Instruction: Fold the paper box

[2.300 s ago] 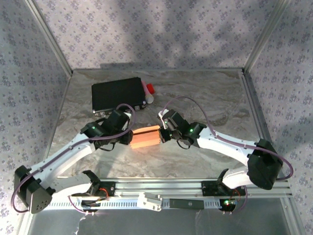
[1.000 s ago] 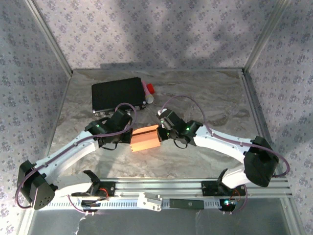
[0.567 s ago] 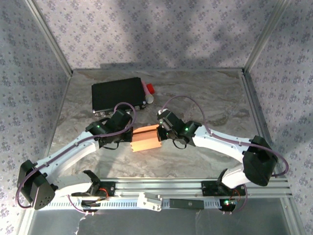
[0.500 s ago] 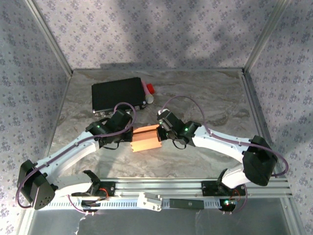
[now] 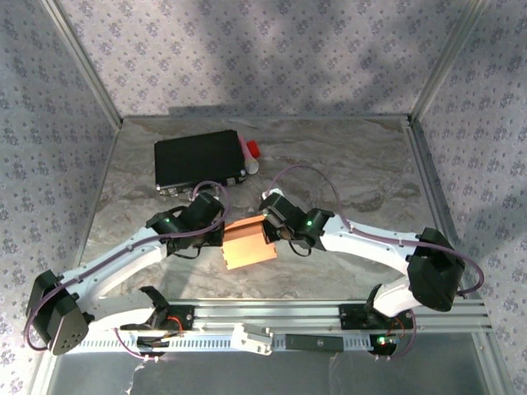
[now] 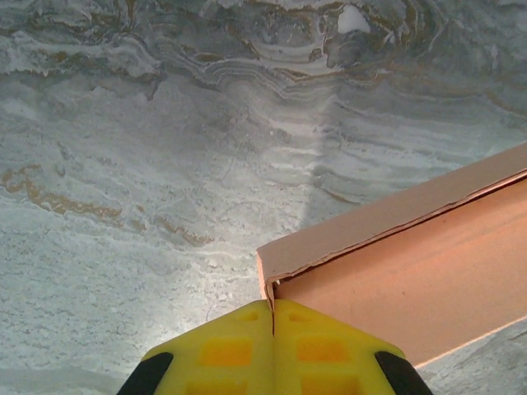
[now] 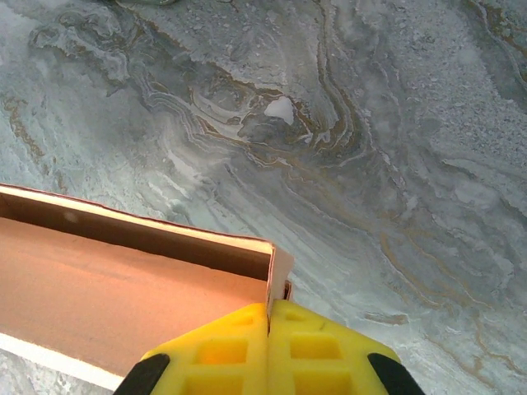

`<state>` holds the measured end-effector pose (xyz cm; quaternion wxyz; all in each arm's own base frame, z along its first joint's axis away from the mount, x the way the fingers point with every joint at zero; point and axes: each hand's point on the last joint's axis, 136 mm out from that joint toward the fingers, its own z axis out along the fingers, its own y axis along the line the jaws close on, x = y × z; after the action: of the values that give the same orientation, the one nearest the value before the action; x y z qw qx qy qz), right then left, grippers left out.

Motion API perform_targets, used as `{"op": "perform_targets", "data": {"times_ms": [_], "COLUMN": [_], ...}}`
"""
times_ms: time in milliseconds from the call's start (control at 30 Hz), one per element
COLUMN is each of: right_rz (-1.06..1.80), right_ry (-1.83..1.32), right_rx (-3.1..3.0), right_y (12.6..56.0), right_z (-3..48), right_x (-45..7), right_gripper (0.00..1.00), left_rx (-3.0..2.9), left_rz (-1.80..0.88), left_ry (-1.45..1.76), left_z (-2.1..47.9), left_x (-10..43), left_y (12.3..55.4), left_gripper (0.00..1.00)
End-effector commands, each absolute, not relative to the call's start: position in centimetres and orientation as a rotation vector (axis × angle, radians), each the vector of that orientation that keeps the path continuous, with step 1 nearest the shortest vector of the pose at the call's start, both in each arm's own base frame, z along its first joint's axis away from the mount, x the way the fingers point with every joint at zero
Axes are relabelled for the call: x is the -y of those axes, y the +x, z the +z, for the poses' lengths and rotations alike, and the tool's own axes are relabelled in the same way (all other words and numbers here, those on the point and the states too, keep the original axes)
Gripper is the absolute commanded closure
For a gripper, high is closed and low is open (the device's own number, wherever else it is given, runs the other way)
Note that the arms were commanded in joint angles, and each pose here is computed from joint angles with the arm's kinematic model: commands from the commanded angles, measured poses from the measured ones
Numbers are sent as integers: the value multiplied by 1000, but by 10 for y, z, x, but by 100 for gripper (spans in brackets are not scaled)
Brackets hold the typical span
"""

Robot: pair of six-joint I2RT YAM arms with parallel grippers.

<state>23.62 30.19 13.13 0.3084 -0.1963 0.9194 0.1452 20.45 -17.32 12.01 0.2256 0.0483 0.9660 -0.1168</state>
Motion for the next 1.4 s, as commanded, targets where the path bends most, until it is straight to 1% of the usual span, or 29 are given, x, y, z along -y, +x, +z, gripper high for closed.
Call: {"op": "perform_targets", "data": {"times_ms": [0,167,333,433,633,833,1367], "right_rz": [419,439,441,443,447,443,424], "right_ry": [-545,-533,-523,-514,-492,-481,-478], "right_rx": [-2364,-2320,-2272,-2247,-2227,-2235,-2243], "right_y": [234,235,239,243,245,246,234], "right_z": [143,150,158,161,162,157,147], "right_x": [-316,-318,-320,-320,-319,-316,-321], "right_gripper": [100,100,100,100,100,100,100], "left_rx": [-2601,-2545,-2482,-2485,-2497,-2525,-2504], "left_rz": [-436,-455,-464,-460,-475,-466,-531], "left_ry": [129,106,104,103,91,87,80], "left_z": [133,147,173,177,178,163,156], "left_x": [188,189,191,193,195,192,188], "left_y": [206,212,221,226,228,224,212], "left_gripper": [100,100,100,100,100,100,100]}}
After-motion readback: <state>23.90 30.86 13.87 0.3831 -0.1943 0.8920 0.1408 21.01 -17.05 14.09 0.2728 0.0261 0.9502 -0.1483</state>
